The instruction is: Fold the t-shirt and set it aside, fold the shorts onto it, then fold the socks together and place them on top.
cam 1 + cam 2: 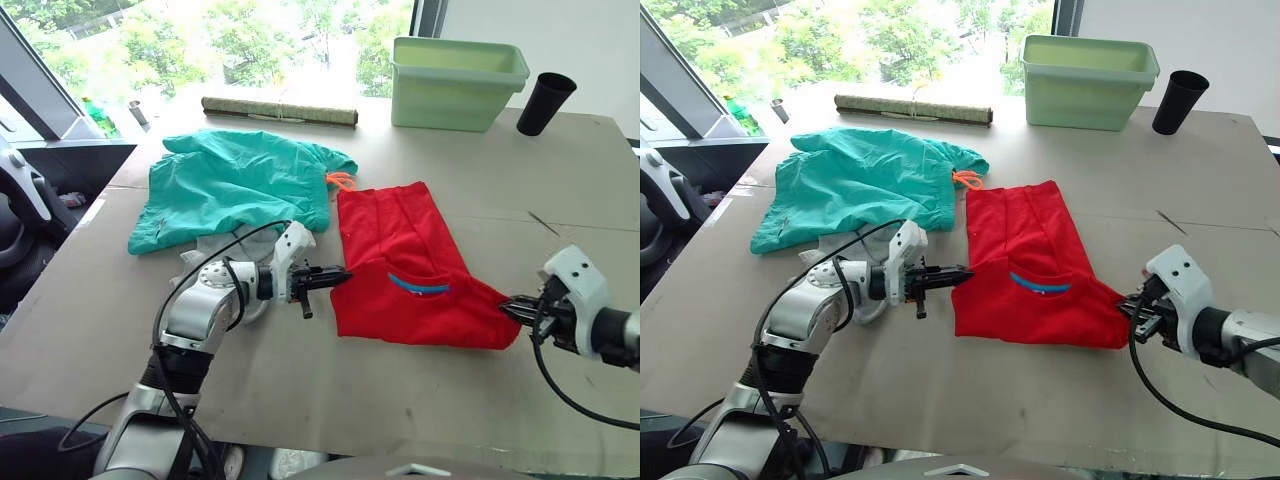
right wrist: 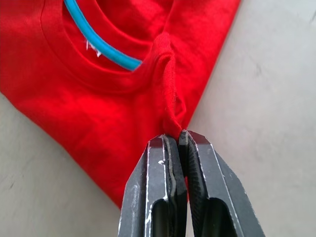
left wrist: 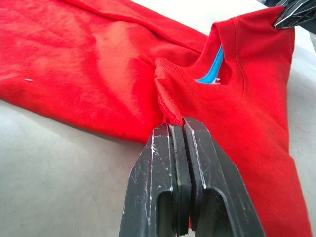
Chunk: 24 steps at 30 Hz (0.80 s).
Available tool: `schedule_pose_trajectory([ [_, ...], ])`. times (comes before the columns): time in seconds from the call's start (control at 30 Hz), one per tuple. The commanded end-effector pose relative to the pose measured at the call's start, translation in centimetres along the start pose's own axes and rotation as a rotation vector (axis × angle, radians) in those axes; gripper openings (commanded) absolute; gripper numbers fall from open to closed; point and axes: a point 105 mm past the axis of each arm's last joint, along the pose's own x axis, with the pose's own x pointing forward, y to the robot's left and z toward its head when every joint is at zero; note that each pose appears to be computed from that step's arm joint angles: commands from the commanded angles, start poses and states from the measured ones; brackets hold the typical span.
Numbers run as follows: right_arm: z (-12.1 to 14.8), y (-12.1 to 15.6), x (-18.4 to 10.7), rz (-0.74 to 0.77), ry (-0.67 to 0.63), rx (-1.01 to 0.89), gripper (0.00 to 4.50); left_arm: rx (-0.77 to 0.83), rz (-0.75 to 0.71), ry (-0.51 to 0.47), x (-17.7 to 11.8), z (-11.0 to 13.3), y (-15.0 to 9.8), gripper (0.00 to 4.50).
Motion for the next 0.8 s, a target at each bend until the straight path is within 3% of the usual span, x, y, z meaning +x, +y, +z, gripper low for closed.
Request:
schedule_pose_trajectory([
  [0.03, 0.4, 0.4, -1.3, -0.009, -0.017, -0.033, 0.00, 0.028, -0.072, -0.023, 0.4, 0.9, -1.4, 0.09],
  [0.17, 1.0, 0.6, -1.8, -0.020, -0.061, -0.046, 0.00, 0.036, -0.102, -0.051, 0.2, 1.2, -2.2, 0.09],
  [0.43, 6.4, -2.3, 0.3, -0.097, -0.228, -0.182, 0.00, 0.088, 0.202, -0.227, -2.0, 4.3, 2.7, 0.09],
  [0.6, 11.8, -4.7, 3.5, -0.097, -0.314, -0.270, 0.00, 0.139, 0.412, -0.316, -3.6, 5.9, 5.4, 0.09],
  [0.8, 17.3, -8.2, 8.4, -0.144, -0.361, -0.327, 0.00, 0.198, 0.584, -0.318, -3.3, 7.0, 8.5, 0.09],
])
